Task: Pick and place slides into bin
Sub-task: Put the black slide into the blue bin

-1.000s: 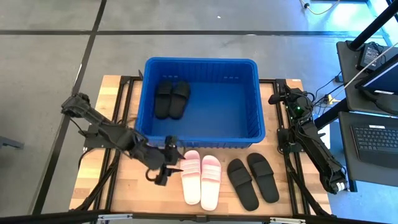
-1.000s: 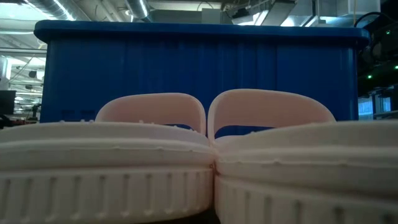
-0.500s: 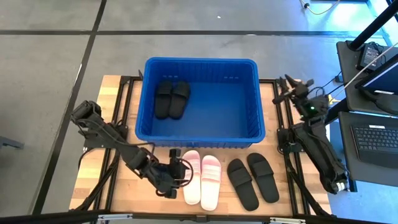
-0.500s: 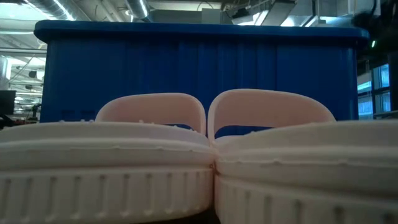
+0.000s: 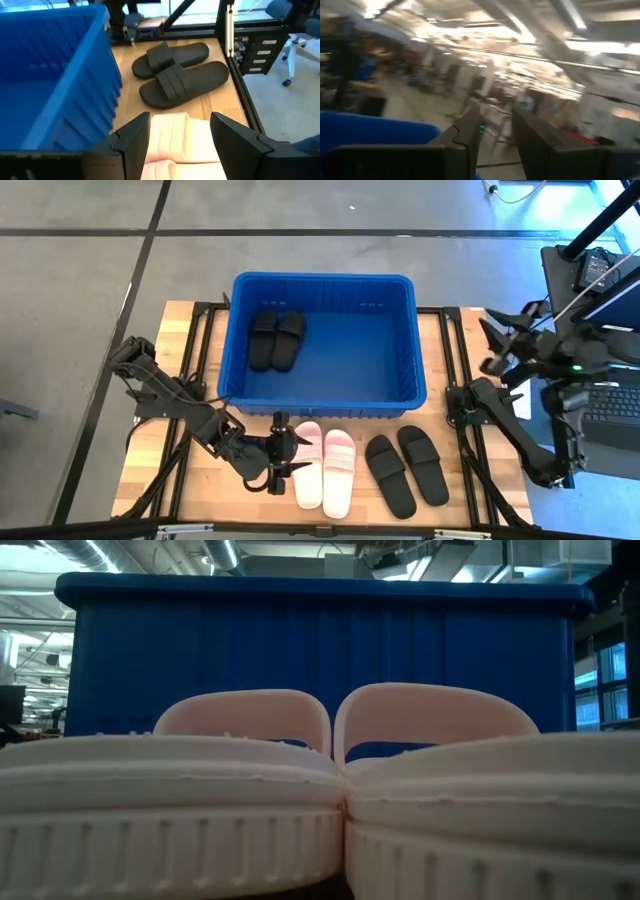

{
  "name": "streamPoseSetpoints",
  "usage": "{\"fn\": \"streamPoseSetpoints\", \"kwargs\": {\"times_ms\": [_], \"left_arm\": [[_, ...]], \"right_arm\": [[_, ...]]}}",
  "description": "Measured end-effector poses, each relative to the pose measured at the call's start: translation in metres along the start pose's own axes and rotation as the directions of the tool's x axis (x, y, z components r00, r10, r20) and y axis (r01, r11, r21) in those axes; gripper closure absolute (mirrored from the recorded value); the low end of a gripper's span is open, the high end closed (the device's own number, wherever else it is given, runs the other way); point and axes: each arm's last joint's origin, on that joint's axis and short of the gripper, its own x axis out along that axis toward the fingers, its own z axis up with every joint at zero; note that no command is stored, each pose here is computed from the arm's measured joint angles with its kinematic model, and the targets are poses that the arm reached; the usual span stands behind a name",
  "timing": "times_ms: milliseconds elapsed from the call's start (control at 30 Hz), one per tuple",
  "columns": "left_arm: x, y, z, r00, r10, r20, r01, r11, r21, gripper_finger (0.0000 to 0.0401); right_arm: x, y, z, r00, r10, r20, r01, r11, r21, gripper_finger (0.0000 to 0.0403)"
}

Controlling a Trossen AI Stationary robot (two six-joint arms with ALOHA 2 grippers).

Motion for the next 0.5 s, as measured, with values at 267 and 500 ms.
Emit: {"fn": "streamPoseSetpoints", "kwargs": {"times_ms": [267,500], "left_arm": [[-0.019,0.006,0.005,1.0,-0.011,0.012,0.011,1.0,0.006,0.02],[-0.034,0.009,0.01,0.996,-0.044,0.073,0.046,0.999,-0.029,0.02]], "right_arm": [[-0.01,0.009,0.051,0.986,0.159,-0.043,-0.159,0.987,0.014,0.0289],[-0.014,0.035,0.057,0.939,0.326,-0.112,-0.31,0.94,0.142,0.0289]]}}
